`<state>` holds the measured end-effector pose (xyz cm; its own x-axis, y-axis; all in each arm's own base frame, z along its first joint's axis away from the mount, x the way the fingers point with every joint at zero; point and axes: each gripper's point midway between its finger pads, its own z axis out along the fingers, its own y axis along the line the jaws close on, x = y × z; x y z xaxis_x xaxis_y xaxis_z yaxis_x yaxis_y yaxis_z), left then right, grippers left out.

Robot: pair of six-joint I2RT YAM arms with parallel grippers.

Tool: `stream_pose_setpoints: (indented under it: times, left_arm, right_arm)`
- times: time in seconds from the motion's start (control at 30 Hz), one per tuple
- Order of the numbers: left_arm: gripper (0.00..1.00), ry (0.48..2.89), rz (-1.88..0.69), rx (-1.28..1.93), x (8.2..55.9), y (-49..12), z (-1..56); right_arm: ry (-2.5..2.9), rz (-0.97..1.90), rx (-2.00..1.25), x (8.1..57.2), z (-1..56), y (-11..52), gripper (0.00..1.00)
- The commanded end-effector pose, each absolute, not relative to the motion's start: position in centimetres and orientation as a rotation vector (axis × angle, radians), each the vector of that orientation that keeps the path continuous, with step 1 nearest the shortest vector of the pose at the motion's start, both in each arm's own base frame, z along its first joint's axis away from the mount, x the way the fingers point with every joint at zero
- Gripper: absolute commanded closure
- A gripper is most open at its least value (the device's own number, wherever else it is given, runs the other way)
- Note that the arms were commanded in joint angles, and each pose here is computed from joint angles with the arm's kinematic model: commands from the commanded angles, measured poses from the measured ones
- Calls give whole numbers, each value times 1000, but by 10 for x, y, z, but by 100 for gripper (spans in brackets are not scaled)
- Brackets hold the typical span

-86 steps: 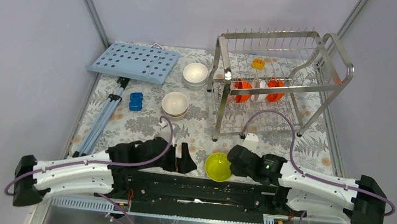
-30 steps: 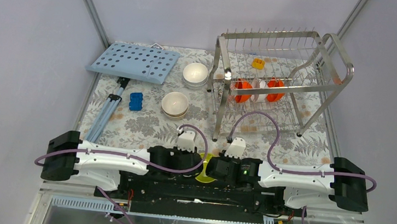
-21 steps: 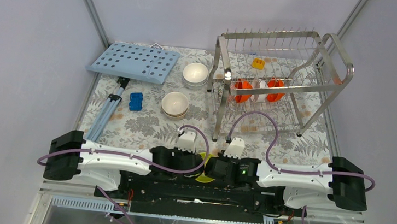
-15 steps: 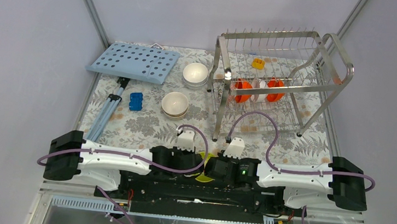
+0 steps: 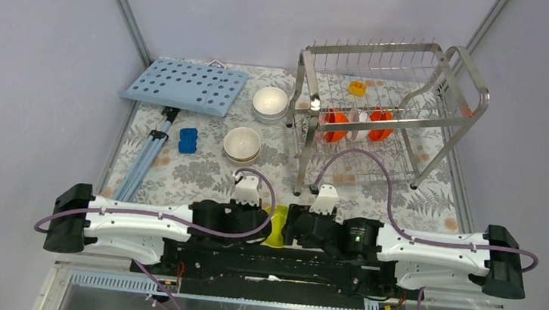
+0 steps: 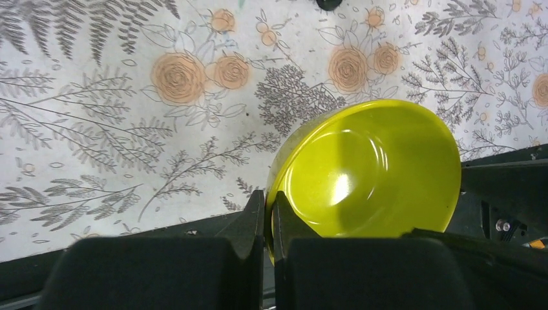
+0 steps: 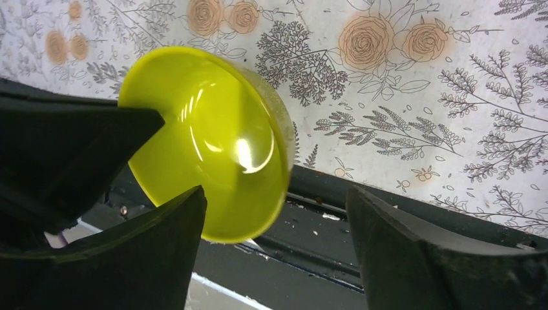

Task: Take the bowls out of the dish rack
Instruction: Place the bowl at the center of the board.

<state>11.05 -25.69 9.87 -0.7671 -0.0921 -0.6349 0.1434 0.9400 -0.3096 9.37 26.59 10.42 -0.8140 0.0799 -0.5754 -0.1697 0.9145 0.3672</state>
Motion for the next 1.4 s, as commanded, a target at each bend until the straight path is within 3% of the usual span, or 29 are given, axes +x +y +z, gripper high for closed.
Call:
stream_pose_setpoints:
  times: [0.0,0.2,0.4,0.87,1.37]
  left_arm:
    - [100,2321,-437,-26,126,-245,122]
    - [100,2294,-460,-116,135,-217,134]
    - [100,2288,-477,-258,156,-181,128]
    - [100,2315,-306,-634,230,-116,90]
    - [100,2222,-95,-1004,234,-54,65]
  right_arm:
    - [2451,565,-166,88,127,258,9]
    - [2380,665,-129,88,140,229,1]
    - [2235,869,-2,94,156,205,0]
    - [2217,589,-32,116,116,197,0]
    - [2151,464,115,130,123,150,1]
